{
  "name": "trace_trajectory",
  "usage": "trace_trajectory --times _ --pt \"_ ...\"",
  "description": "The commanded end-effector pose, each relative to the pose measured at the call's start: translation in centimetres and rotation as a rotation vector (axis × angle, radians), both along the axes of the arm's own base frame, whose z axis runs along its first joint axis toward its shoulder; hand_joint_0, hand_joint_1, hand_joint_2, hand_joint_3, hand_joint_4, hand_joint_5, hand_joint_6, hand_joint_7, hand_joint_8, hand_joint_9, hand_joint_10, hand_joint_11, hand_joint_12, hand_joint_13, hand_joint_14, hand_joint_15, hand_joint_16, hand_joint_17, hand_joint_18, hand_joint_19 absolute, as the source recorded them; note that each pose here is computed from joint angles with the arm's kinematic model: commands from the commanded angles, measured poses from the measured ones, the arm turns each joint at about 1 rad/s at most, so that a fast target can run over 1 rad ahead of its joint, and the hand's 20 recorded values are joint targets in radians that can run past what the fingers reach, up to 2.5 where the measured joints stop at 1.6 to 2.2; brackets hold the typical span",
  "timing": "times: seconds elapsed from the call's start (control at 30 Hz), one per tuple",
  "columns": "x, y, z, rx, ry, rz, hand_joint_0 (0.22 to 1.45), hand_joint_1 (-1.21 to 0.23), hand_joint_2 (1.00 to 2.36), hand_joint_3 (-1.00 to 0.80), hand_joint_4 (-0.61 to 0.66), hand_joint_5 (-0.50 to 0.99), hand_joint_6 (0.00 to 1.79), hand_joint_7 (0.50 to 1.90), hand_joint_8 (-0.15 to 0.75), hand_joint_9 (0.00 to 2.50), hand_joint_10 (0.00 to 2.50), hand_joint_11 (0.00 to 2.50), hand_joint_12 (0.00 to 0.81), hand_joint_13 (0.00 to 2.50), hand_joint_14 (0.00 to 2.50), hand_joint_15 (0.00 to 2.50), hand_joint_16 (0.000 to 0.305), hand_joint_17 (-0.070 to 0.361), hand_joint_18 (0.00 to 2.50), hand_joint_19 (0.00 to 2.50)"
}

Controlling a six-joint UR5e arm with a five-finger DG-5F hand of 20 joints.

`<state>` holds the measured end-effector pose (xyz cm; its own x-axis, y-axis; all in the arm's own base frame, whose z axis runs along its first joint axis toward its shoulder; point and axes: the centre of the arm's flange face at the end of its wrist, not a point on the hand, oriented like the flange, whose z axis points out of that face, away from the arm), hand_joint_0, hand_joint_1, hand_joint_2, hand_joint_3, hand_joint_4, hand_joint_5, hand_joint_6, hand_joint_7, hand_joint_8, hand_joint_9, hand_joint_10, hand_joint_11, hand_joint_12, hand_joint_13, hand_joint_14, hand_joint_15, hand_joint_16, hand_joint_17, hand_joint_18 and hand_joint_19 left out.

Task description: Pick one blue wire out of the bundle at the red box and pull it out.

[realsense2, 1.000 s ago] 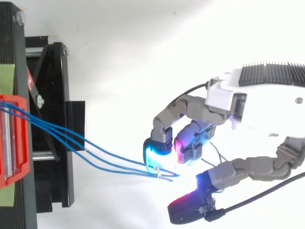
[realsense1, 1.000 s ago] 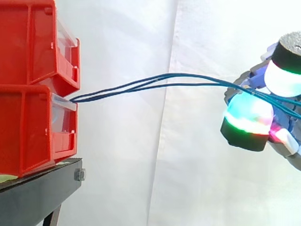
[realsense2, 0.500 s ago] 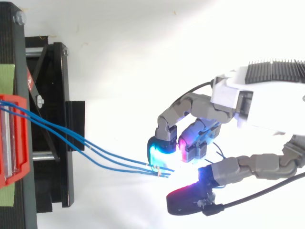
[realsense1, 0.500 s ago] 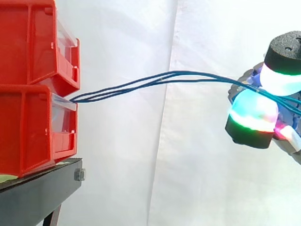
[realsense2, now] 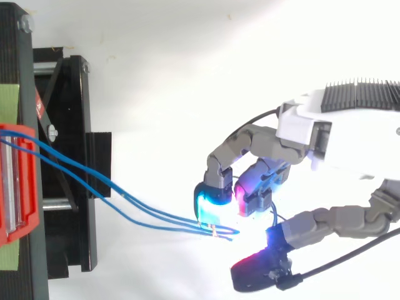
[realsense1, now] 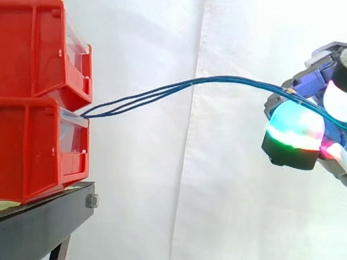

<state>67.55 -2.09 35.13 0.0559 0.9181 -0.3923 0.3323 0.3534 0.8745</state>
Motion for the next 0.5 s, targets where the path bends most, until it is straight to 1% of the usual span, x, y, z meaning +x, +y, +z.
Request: trace_trajectory --times 0.0,0.03,0.1,0.2,0.33,0.43,0.47 --pt "-0.06 0.29 -0.07 0.024 0.005 0.019 0.73 -0.91 1.00 -0.50 0.11 -0.17 0.97 0.86 0.335 1.00 0.01 0.72 0.395 1.07 0.02 0.63 0.047 0.105 1.03 0.56" --pt "-0.08 0.36 -0.04 0.032 0.007 0.024 0.73 -0.91 1.00 -0.50 0.13 -0.17 0.97 0.87 0.334 1.00 0.01 0.71 0.394 1.07 0.02 0.63 0.047 0.105 1.03 0.56" --pt "-0.12 0.28 -0.06 0.035 0.010 0.025 0.70 -0.90 1.00 -0.50 0.14 -0.17 0.97 0.87 0.333 1.00 0.01 0.72 0.394 1.08 0.02 0.63 0.047 0.105 1.03 0.56" --pt "-0.21 0.40 0.00 0.043 0.014 0.028 0.65 -0.84 1.00 -0.50 0.16 -0.17 0.97 0.83 0.336 1.00 0.01 0.73 0.399 1.07 0.02 0.65 0.048 0.107 1.02 0.58" --pt "-0.33 0.29 -0.05 0.048 0.021 0.026 0.59 -0.77 1.00 -0.50 0.16 -0.16 0.97 0.85 0.344 1.01 0.01 0.72 0.406 1.07 0.02 0.65 0.049 0.110 1.00 0.61" --pt "-0.33 0.39 -0.05 0.050 0.021 0.027 0.58 -0.71 1.00 -0.48 0.16 -0.16 0.96 0.86 0.349 1.02 0.01 0.71 0.406 1.07 0.02 0.65 0.050 0.112 0.99 0.62" --pt "-0.33 0.27 -0.05 0.049 0.021 0.024 0.58 -0.70 1.00 -0.47 0.17 -0.16 0.96 0.86 0.350 1.03 0.01 0.71 0.410 1.08 0.02 0.64 0.050 0.112 0.99 0.62"
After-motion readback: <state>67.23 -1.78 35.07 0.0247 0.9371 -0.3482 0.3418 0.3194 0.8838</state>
